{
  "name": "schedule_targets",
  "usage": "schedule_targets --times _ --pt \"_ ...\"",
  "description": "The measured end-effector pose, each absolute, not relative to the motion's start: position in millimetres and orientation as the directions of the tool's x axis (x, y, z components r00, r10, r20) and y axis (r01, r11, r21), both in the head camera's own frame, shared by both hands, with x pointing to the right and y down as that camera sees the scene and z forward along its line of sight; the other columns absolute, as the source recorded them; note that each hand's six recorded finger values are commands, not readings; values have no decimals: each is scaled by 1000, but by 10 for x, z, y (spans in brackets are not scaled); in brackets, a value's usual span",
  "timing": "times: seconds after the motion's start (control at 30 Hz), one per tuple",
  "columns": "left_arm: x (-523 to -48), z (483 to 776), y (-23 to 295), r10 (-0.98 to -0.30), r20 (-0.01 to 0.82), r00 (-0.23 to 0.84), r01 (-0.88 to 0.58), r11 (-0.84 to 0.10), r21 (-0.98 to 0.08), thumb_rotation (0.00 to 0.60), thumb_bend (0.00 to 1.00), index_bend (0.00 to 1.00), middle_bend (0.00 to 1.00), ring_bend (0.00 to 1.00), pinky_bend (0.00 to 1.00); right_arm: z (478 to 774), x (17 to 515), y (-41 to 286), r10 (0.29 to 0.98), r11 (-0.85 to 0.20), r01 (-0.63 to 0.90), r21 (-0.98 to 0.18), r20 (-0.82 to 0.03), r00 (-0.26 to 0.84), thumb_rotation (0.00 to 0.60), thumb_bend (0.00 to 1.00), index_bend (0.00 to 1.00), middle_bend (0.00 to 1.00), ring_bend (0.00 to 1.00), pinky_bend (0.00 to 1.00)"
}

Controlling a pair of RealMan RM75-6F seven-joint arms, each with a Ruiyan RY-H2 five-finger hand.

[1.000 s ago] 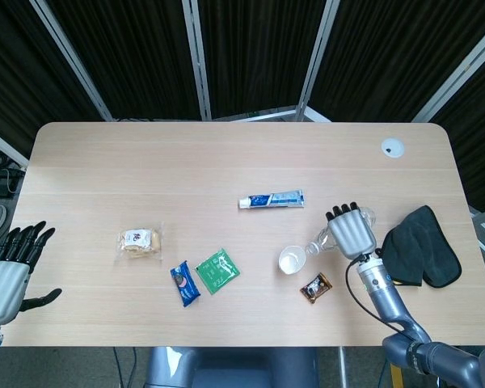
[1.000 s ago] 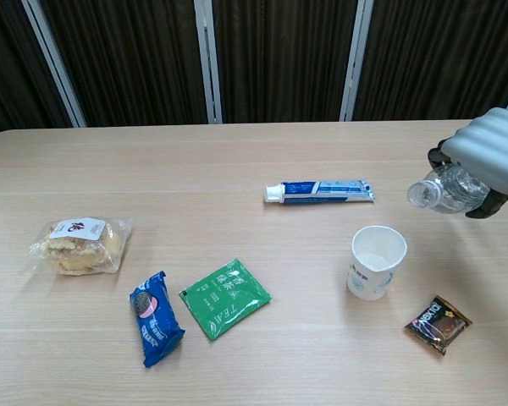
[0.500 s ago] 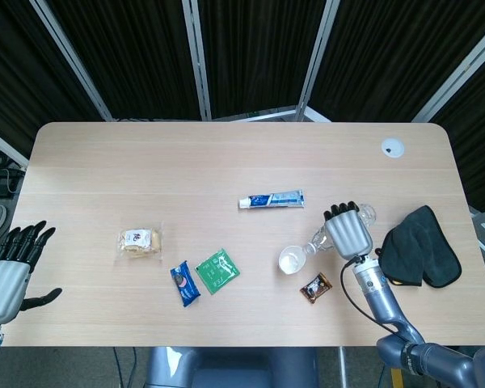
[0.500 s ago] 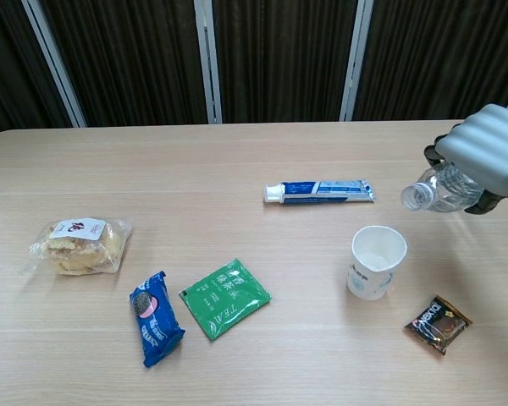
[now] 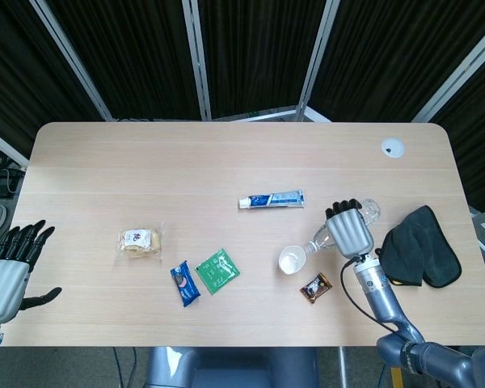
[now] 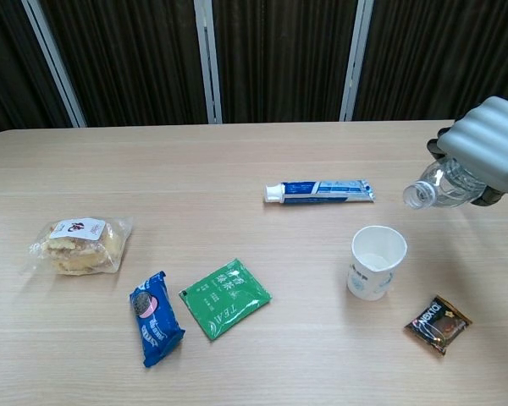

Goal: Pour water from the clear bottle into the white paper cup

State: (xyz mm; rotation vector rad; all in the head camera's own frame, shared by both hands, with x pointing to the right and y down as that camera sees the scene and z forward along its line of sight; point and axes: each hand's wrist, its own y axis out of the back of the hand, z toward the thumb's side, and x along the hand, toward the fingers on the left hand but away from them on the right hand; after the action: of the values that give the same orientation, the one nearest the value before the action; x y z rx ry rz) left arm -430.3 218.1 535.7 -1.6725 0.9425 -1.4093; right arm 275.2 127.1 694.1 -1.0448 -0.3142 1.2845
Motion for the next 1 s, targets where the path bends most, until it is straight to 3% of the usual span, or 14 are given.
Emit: schedule_targets --times 1.0 --pt "-4302 5351 2172 -891 437 123 -67 -447 -892 600 0 4 0 0 0 6936 2721 1318 879 17 -686 -728 -316 357 600 572 588 678 647 476"
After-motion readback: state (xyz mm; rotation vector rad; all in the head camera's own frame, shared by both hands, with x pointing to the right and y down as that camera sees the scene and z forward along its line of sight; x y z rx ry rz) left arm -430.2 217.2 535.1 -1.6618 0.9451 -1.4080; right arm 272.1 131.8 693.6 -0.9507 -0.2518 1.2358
